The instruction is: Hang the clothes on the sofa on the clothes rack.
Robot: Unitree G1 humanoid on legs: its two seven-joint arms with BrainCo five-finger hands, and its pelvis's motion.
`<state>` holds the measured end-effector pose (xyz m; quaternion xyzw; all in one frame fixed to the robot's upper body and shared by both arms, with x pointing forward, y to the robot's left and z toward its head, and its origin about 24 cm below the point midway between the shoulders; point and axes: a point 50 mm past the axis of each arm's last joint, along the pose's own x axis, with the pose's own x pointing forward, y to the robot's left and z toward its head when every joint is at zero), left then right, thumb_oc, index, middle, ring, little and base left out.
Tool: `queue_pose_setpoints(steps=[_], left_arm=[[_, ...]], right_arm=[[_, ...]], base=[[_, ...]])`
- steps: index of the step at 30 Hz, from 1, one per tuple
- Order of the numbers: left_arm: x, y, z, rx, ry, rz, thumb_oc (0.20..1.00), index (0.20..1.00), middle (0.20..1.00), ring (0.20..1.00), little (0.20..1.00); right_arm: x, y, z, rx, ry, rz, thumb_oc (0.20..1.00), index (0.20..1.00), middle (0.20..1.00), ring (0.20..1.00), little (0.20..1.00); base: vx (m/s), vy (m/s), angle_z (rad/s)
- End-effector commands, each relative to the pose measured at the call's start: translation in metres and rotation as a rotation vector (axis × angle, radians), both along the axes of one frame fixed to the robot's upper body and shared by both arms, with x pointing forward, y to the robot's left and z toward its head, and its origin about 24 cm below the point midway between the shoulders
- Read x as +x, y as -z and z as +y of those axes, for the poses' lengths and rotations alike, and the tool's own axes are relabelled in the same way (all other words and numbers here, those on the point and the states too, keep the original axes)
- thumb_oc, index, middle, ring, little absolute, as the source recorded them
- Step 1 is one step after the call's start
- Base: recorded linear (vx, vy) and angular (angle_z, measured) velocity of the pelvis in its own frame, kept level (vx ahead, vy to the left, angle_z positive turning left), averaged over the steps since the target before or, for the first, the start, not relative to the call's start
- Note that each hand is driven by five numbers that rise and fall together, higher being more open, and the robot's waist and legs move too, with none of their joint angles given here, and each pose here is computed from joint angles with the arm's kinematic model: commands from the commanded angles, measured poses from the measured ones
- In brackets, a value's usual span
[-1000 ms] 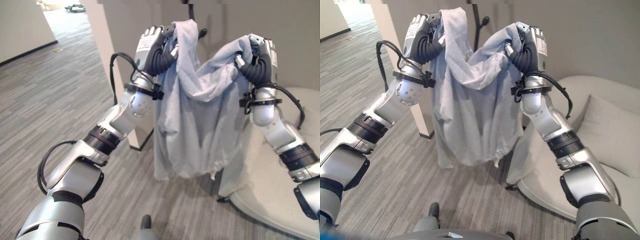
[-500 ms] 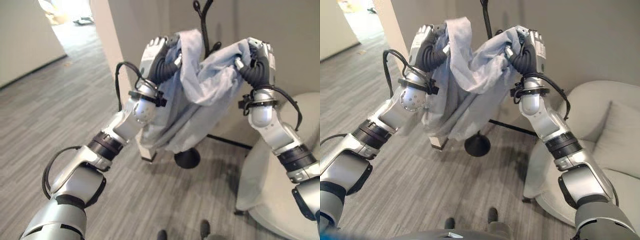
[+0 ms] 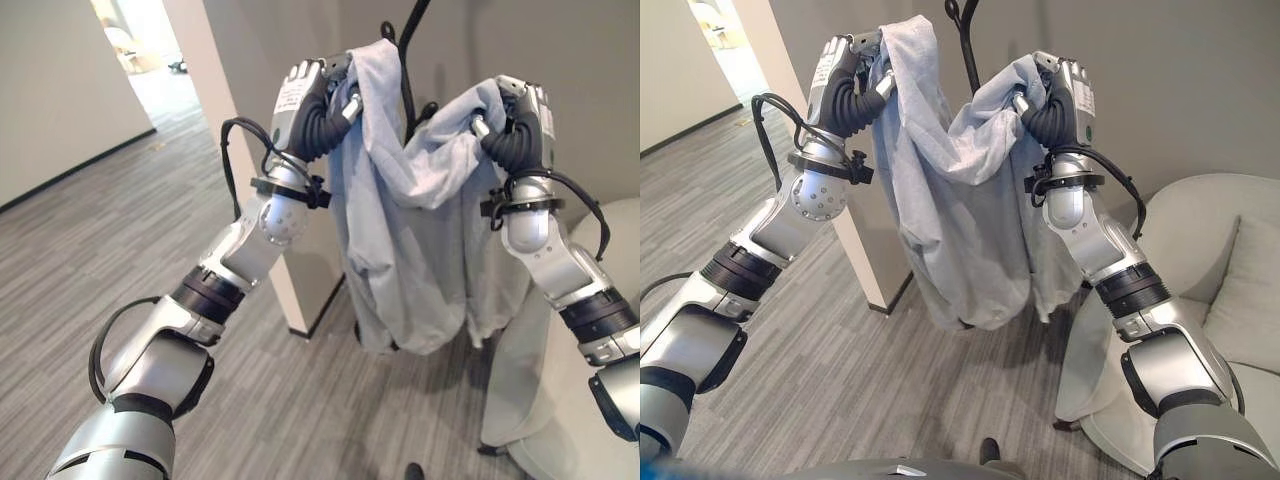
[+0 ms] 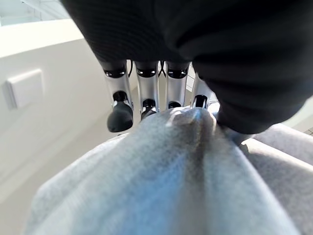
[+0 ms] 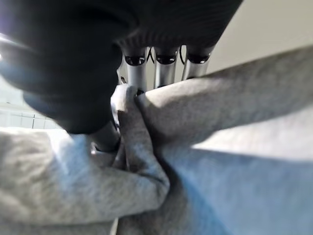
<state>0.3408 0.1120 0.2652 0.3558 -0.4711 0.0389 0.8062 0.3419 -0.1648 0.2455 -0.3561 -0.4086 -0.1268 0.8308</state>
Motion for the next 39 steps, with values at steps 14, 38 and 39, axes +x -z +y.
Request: queue_pose_setpoints(steps=[14,38,39], left_arm=[[0.000,-0.027,-0.005,-0.019,0.008,-0.085,0.200,0.200,0.200,0.200,0.200],[-0.006,-0.013,-0.019,-0.070,0.106,-0.013,0.200,0.200,0.200,0.200,0.200],[-0.006,-0.012,-0.018,-0.066,0.104,-0.014,0.200,0.200,0.200,0.200,0.200]], right_arm=[[-0.006,-0.040,0.003,0.008,-0.014,-0.149,0.200,0.200,0.200,0.200,0.200],[-0.019,-0.028,-0.021,-0.022,0.000,-0.137,0.200,0.200,0.200,0.200,0.200],[-0.019,-0.027,-0.020,-0.020,-0.003,-0.139,0.200,0.200,0.200,0.200,0.200]], base=[[0.09,0.007,-0.02],[0.32,-0.273,0.12],[0.16,0.041,-0.07]])
